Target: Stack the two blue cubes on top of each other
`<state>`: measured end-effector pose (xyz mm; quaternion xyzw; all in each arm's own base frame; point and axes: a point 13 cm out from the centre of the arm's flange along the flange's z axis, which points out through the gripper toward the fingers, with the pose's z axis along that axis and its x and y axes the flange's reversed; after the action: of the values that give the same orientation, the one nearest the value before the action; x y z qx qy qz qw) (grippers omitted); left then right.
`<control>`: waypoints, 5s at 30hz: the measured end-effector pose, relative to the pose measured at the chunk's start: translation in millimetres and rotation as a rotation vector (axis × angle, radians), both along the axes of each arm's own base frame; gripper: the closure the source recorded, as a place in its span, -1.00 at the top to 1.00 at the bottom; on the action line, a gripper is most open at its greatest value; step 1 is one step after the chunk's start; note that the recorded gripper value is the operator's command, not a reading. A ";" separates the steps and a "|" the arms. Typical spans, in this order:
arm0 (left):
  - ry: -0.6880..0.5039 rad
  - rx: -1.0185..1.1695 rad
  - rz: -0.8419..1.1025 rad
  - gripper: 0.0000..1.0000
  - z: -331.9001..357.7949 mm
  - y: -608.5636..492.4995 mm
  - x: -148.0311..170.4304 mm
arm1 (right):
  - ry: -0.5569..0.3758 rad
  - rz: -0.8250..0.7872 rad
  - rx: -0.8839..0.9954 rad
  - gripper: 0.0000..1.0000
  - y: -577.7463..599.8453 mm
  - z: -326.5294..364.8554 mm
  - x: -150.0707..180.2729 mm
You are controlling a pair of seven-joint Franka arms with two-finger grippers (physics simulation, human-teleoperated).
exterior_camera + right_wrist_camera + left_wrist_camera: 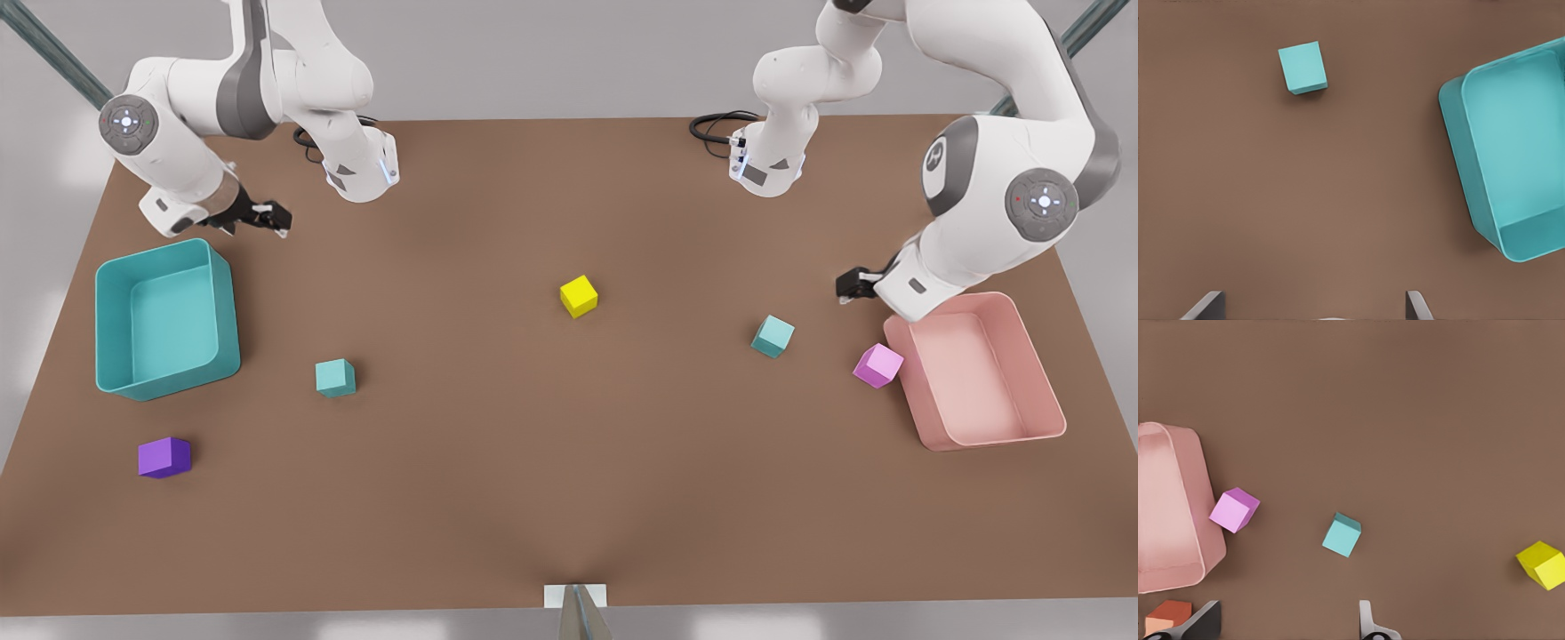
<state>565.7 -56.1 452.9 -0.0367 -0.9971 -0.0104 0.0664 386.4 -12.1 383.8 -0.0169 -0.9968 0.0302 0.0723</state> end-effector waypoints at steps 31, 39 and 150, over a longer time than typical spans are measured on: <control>0.055 0.030 0.036 1.00 -33.2 -7.9 4.9 | -0.068 0.084 0.095 1.00 35.4 -276.1 146.0; 0.053 0.029 0.042 1.00 -32.6 -7.3 6.0 | -0.120 0.166 0.080 1.00 35.9 -287.2 164.1; 0.138 0.014 -0.316 0.99 -333.2 -18.2 -86.7 | 0.075 0.092 0.045 1.00 -15.4 -51.9 15.8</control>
<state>479.0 -74.3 119.7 -0.1930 -0.9719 -0.0251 0.1324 402.2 -27.5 331.9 0.0319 -0.9935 0.0116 0.1083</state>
